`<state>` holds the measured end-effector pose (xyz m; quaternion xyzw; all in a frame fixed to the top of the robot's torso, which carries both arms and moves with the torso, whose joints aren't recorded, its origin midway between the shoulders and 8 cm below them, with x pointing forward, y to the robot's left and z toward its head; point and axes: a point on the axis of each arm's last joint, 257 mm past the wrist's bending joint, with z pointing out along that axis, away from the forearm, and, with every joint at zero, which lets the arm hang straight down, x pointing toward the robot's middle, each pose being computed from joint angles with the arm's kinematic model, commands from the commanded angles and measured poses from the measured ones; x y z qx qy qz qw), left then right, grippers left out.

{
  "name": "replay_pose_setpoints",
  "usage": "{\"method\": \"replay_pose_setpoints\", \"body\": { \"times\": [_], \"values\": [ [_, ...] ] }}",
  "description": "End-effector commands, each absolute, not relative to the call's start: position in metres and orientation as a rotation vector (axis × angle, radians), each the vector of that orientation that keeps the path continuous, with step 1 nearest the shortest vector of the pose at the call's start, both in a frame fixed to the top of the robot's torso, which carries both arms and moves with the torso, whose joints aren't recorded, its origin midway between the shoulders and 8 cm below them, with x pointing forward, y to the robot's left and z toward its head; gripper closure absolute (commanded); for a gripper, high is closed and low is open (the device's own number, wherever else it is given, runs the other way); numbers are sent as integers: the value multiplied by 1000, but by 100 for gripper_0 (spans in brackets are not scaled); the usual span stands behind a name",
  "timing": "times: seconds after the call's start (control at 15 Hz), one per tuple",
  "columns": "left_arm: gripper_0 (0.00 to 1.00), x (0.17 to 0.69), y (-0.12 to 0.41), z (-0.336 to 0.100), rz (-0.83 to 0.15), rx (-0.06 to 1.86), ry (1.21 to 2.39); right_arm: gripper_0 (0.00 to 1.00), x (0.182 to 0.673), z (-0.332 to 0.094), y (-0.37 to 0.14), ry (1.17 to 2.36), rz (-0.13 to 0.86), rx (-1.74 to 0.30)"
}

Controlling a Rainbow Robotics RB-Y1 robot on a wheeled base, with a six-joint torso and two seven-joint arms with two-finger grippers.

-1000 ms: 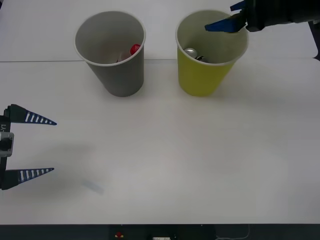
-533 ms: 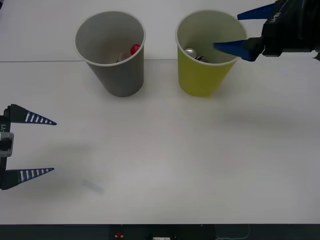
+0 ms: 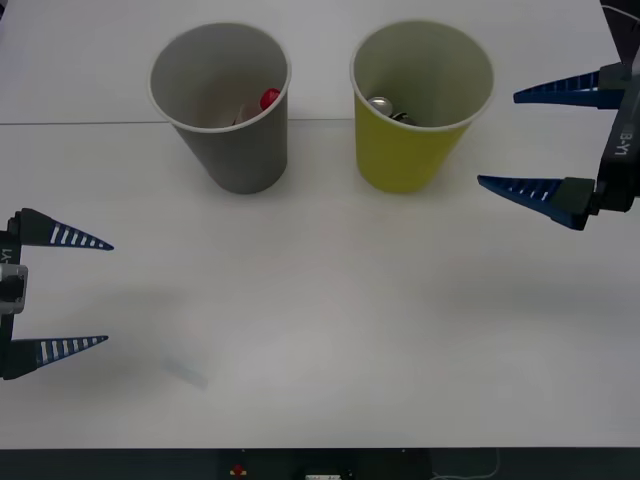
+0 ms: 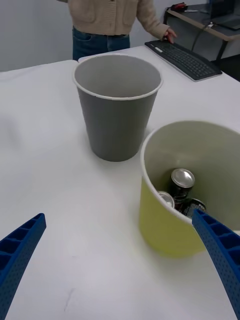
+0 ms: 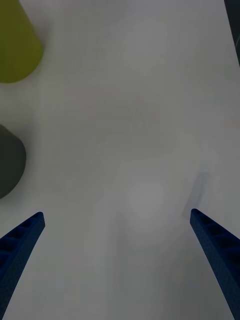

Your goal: Put the can into the green bin and the plastic bottle into the gray bin

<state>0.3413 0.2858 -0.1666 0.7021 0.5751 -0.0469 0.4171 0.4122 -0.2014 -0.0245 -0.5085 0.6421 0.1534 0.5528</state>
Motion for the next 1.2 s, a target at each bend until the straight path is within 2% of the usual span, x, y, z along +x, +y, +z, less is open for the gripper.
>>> {"method": "replay_pose_setpoints", "body": {
  "times": [0.07,0.93,1.2],
  "values": [
    [0,341,286,-167,-118,1762,1444,0,392,-40,-218,1512,360,-1267],
    [0,341,286,-167,-118,1762,1444,0,349,-116,-290,1457,452,-1359],
    [0,341,286,-167,-118,1762,1444,0,344,-132,-307,1458,447,-1365]
  ]
}}
